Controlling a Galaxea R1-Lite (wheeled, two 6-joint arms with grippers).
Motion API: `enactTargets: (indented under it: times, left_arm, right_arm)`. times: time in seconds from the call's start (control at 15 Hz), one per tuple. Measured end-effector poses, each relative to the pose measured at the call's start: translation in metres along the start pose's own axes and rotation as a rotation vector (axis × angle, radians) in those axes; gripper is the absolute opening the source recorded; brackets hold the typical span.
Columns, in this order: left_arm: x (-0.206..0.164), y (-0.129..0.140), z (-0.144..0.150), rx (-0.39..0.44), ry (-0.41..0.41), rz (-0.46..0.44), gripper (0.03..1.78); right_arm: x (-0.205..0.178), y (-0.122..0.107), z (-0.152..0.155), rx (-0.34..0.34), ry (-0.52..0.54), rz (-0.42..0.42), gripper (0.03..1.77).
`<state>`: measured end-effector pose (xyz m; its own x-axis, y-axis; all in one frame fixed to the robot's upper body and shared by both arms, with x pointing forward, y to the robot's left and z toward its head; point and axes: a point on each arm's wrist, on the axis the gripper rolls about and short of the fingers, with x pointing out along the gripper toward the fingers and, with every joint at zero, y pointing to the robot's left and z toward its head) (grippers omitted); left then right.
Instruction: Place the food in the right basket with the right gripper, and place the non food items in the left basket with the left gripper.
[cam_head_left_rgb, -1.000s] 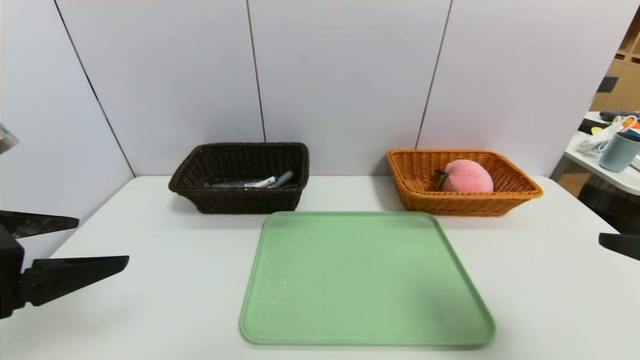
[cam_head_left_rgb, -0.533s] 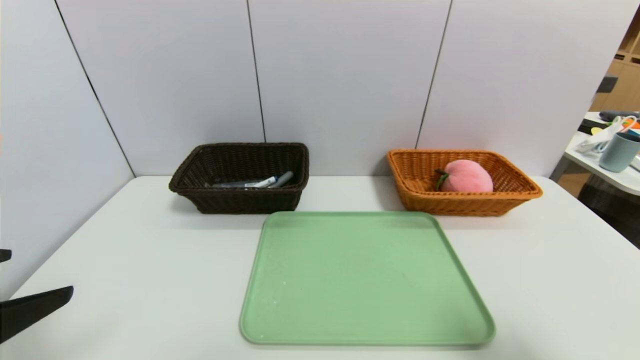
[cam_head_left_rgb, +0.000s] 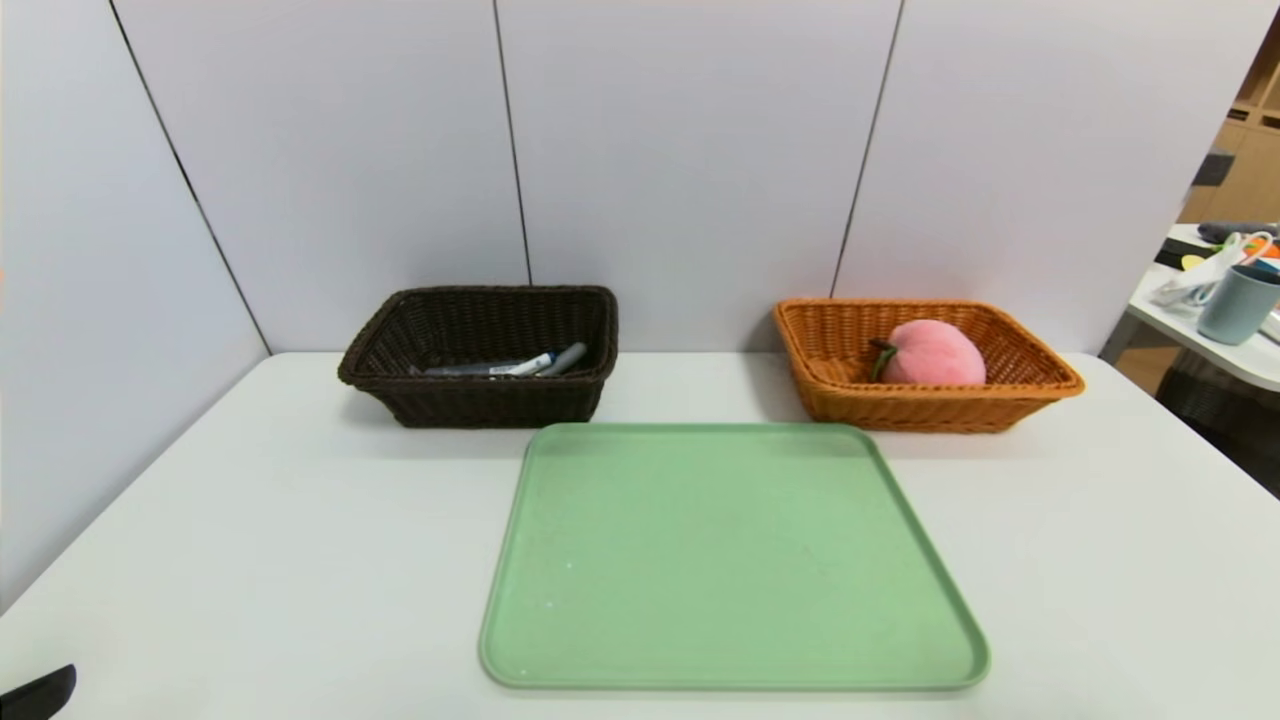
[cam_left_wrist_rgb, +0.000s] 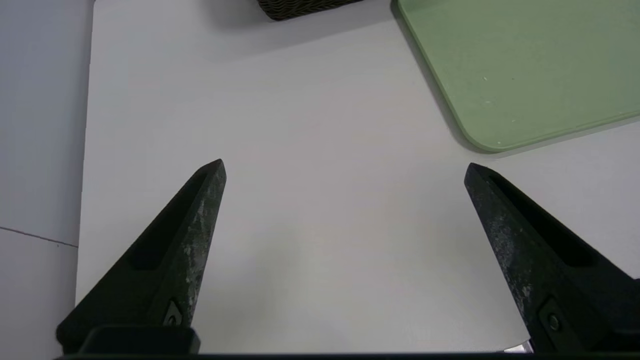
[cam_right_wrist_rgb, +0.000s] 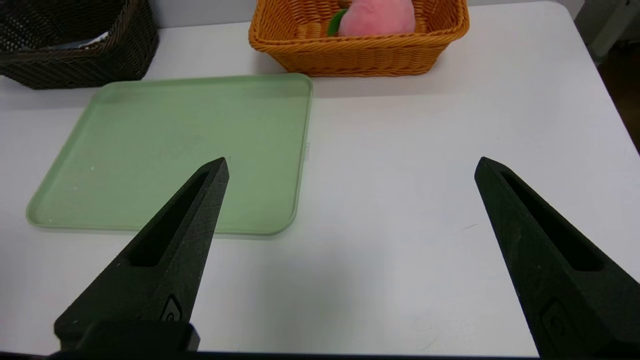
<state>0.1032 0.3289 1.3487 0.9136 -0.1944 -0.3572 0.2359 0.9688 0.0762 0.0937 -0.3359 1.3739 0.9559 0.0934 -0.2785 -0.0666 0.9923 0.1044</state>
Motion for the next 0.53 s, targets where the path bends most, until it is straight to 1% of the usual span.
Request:
enactTargets:
  times: [0.13, 0.53]
  left_arm:
    - [-0.004, -0.003, -0.012, 0.0, -0.007, 0.0, 1.69]
    - [-0.011, -0.008, -0.033, -0.001, -0.027, -0.007, 1.69]
  right_arm:
    - [-0.007, -0.001, -0.01, -0.003, -0.017, -0.006, 1.7]
    - [-0.028, 0.0, -0.038, -0.016, -0.066, 0.032, 1.7]
